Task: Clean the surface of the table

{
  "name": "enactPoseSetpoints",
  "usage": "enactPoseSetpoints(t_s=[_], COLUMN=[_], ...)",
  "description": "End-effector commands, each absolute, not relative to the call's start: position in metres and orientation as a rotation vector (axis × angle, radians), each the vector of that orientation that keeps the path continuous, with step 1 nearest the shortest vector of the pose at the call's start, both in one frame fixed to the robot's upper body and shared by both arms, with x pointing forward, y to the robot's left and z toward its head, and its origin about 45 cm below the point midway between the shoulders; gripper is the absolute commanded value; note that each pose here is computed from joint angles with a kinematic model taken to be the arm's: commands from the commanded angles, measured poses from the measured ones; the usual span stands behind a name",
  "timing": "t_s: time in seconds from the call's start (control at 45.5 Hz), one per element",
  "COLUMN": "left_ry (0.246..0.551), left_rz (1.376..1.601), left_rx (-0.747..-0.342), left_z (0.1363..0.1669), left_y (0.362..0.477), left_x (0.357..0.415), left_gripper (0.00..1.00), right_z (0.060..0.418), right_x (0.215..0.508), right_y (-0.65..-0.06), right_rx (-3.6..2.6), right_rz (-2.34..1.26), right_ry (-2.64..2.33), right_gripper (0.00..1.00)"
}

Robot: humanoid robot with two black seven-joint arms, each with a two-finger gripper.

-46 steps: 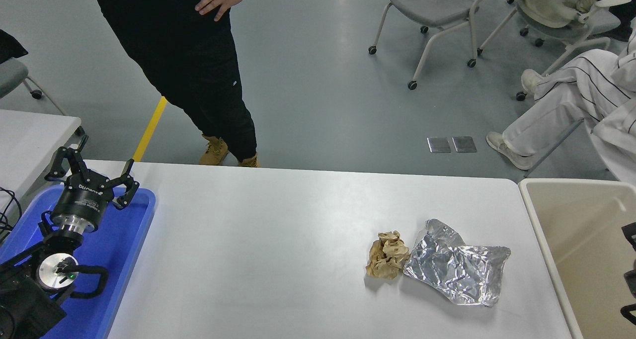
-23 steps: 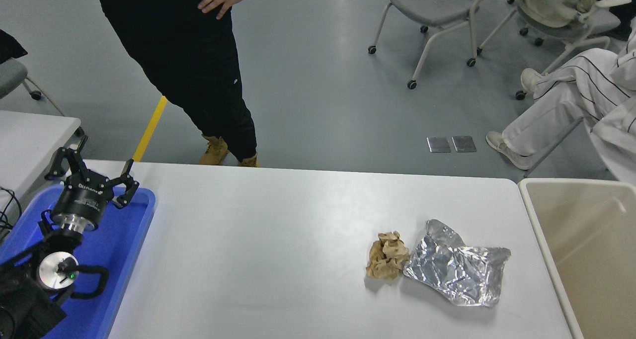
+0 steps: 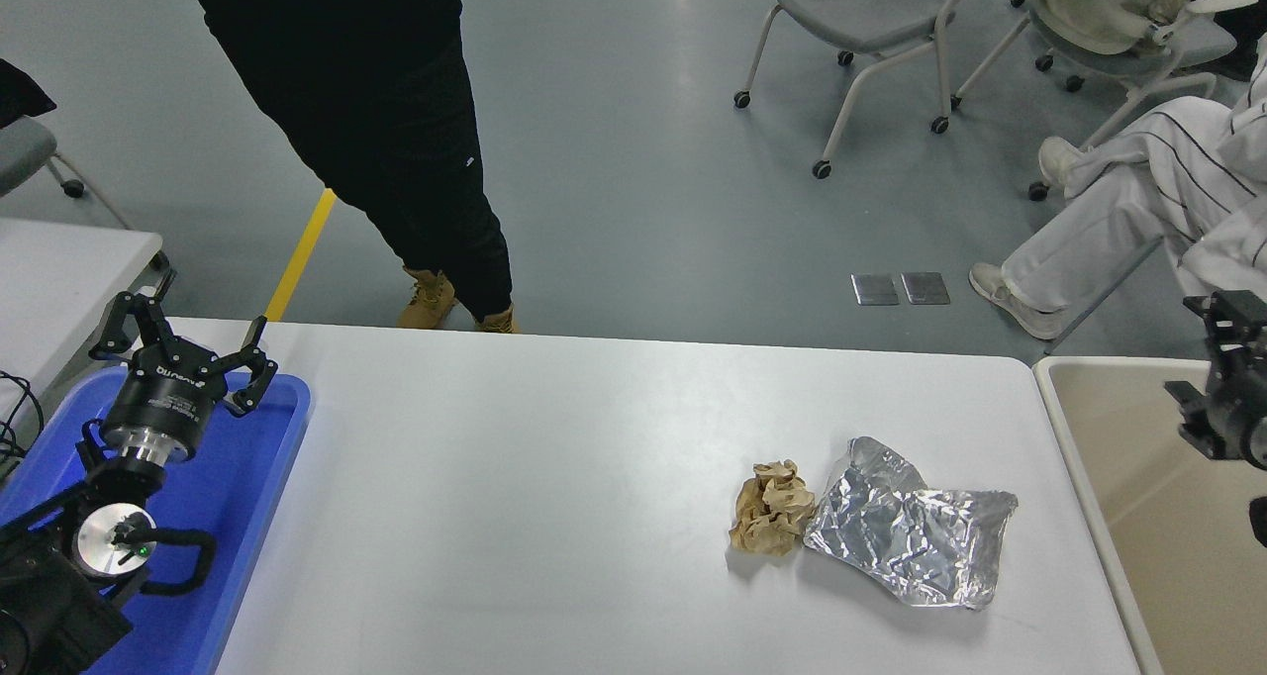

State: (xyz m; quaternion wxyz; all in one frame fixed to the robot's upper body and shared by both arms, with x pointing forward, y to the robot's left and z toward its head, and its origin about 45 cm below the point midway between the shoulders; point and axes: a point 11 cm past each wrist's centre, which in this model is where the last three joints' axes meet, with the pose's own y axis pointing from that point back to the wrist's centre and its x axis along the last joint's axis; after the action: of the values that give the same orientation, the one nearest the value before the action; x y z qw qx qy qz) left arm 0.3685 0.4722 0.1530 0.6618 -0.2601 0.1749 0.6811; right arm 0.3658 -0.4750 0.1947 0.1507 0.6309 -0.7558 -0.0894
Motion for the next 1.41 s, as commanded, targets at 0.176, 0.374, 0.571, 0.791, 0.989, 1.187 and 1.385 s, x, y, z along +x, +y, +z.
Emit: enactPoseSetpoints(t_s=[0.176,0.374,0.571,0.791,0.989,1.187,1.385], left_ry=[0.396,0.396,0.396,0.395,0.396,0.396,0.396], left_rz=[1.539,1.539,1.539,1.541,1.539,1.539,1.539], left_rx=[-0.588,-0.588,-0.588,-0.588,-0.588,-0.588,-0.588], left_z=[0.153,0.153,0.153,0.153,0.153,0.153,0.153], left_y=[0.472,0.472,0.472,0.472,0.472,0.472,0.472], left_x=[0.3685,0.3685,0.3685,0.3684,0.3685,0.3685,0.3685], left_gripper=[1.0,1.0,1.0,1.0,1.0,1.0,1.0], right_z=[0.156,0.136,0.137,0.136,0.137,0.136,0.134], right_x=[0.363,0.359,0.363,0.364,0.365,0.364,0.362], right_y=[-0.399,-0.37,-0.359,-0.349,-0.349,-0.351,-0.348], right_rx=[1.998,2.025,2.041,2.075,2.078,2.073,2.082], right_rz=[-0.623,-0.763,-0.815,-0.859,-0.858,-0.833,-0.793], right_ry=[-2.368,-2.398,-2.436,-2.434,-2.443,-2.444,-2.406], right_gripper=[1.0,1.0,1.0,1.0,1.0,1.0,1.0])
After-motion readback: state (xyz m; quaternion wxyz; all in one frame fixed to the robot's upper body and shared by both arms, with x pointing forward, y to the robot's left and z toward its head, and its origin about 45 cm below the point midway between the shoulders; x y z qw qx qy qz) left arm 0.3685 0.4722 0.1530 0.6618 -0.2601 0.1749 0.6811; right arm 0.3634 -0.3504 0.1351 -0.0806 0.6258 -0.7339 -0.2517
